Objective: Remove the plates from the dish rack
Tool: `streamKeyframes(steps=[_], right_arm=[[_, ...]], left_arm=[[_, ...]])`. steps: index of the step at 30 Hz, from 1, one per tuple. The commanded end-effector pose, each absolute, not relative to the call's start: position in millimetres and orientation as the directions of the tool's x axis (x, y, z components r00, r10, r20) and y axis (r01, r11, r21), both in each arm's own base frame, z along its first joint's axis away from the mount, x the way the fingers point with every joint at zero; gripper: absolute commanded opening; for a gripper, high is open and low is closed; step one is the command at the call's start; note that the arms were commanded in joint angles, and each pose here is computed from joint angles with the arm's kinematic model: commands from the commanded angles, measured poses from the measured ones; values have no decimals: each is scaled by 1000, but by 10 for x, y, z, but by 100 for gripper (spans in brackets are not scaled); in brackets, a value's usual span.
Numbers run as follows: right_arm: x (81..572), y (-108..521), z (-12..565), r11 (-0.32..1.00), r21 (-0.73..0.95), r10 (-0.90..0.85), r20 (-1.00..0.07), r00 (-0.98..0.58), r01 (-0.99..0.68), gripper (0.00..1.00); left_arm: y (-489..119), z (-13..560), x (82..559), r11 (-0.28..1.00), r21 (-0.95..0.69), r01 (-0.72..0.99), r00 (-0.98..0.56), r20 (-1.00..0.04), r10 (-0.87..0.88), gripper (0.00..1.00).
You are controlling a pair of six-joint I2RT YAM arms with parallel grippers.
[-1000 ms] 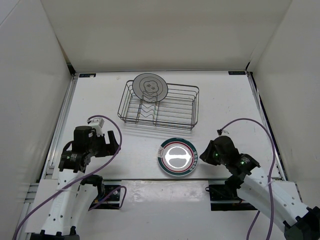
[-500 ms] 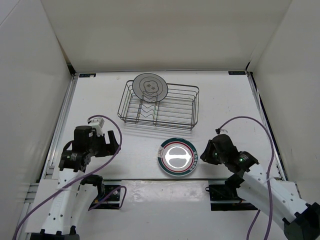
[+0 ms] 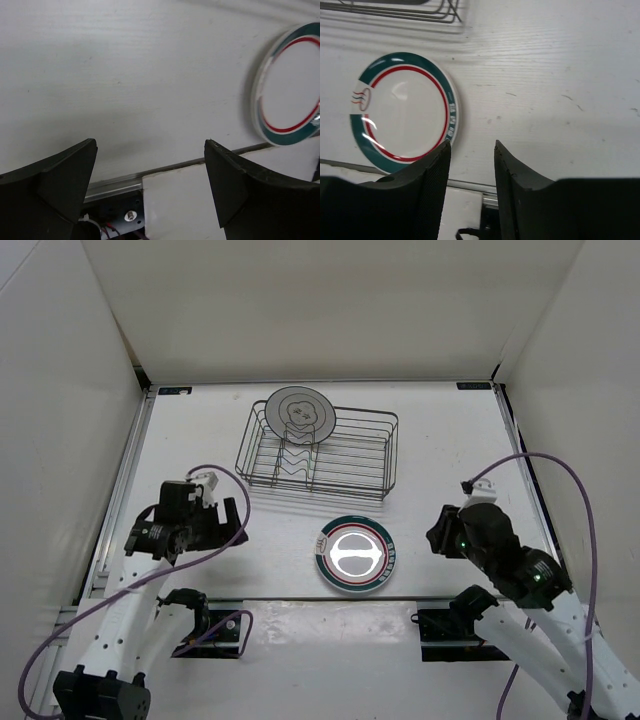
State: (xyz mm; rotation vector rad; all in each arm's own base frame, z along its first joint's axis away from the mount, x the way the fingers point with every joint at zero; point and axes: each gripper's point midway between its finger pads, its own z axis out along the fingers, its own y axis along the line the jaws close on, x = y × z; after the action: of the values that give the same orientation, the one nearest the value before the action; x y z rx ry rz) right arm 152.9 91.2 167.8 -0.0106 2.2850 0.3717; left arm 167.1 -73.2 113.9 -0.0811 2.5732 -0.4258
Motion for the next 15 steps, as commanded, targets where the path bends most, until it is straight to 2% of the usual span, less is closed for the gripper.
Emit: streamKeyframes(steps=[1,5,8,9,11,12,15], right_arm=[[1388,552,1615,988,131,43,-741,-670,-81,44],[1367,661,1623,971,184,45,-768,-639,-153,47],[1374,638,1606,974,177,48,-768,-639,-140,50],[1381,636,1590,975,174,46,-768,-639,-139,50],[1391,689,1579,970,174,24,-769,-639,-173,52],[1397,704,1582,968,174,19,-771,-637,-182,53],[1420,725,1563,967,160,-3,-772,-636,-199,54]], left_arm=[[-1023,1741,1926,885,-431,180,-770,-622,-146,100],[-1247,2476,2220,811,-462,359,-598,-781,-180,100],[-1267,2806,2472,811,-397,430,-478,-862,-168,100],[-1264,3117,2527,810,-374,451,-419,-890,-177,98],[-1295,3149,2622,812,-346,471,-436,-891,-128,96],[-1336,3385,2747,806,-328,492,-412,-904,-117,92],[-1412,3528,2950,807,-230,544,-361,-932,-22,92]])
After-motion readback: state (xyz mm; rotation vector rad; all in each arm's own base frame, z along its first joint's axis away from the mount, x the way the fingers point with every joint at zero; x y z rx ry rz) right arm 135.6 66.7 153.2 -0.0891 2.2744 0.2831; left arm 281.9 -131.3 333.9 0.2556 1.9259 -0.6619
